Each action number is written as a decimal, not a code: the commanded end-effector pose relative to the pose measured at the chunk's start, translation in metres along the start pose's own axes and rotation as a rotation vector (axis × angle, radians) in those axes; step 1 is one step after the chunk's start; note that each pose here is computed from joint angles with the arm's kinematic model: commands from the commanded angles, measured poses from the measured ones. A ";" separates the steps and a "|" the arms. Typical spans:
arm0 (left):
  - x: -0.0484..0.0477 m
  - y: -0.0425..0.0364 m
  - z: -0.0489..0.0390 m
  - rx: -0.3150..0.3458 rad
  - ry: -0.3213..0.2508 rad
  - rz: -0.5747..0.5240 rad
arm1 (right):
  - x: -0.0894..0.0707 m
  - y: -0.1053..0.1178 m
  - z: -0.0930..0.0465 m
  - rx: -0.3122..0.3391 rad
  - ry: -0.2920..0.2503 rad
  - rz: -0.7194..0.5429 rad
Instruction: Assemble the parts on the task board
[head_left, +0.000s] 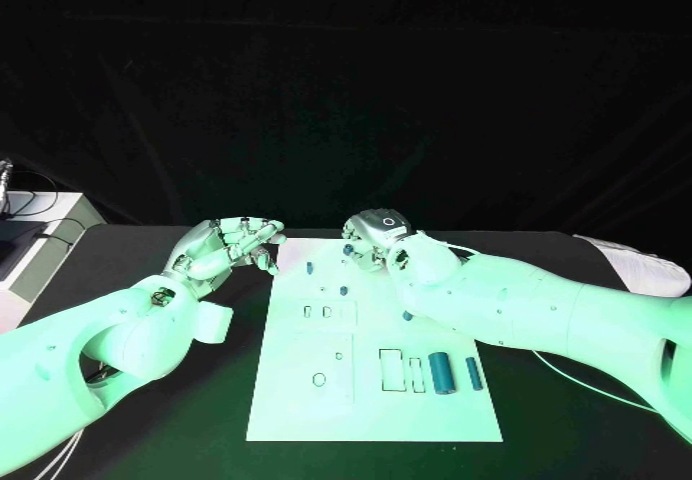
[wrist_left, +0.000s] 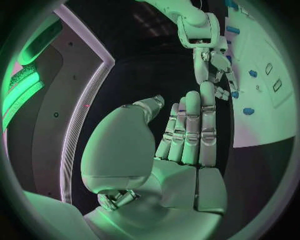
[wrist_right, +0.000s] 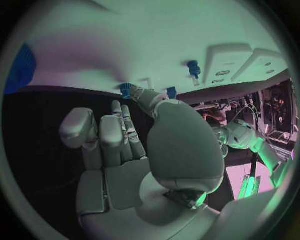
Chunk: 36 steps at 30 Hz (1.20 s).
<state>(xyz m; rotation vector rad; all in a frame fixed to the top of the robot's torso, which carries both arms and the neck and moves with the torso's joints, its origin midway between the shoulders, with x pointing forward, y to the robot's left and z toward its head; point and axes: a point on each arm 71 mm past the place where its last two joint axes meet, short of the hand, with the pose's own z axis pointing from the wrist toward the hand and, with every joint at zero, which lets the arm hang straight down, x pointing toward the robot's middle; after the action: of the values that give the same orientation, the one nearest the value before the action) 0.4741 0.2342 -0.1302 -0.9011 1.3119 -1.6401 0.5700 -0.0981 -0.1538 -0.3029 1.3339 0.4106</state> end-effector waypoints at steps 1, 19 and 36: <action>0.0021 -0.0014 0.0004 0.008 0.020 -0.005 | 0.000 0.000 0.000 -0.007 0.006 0.000; 0.0036 -0.0007 0.0012 0.022 0.066 -0.002 | -0.025 -0.047 -0.033 0.118 -0.019 0.192; 0.0019 0.0008 0.0008 0.019 0.073 0.017 | -0.035 -0.113 -0.069 0.277 0.231 0.323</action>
<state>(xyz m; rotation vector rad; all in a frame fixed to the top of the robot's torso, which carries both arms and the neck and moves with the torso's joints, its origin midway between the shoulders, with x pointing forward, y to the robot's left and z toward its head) 0.4751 0.2345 -0.1318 -0.8494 1.3430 -1.6604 0.5551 -0.2351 -0.1298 0.1015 1.5486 0.4545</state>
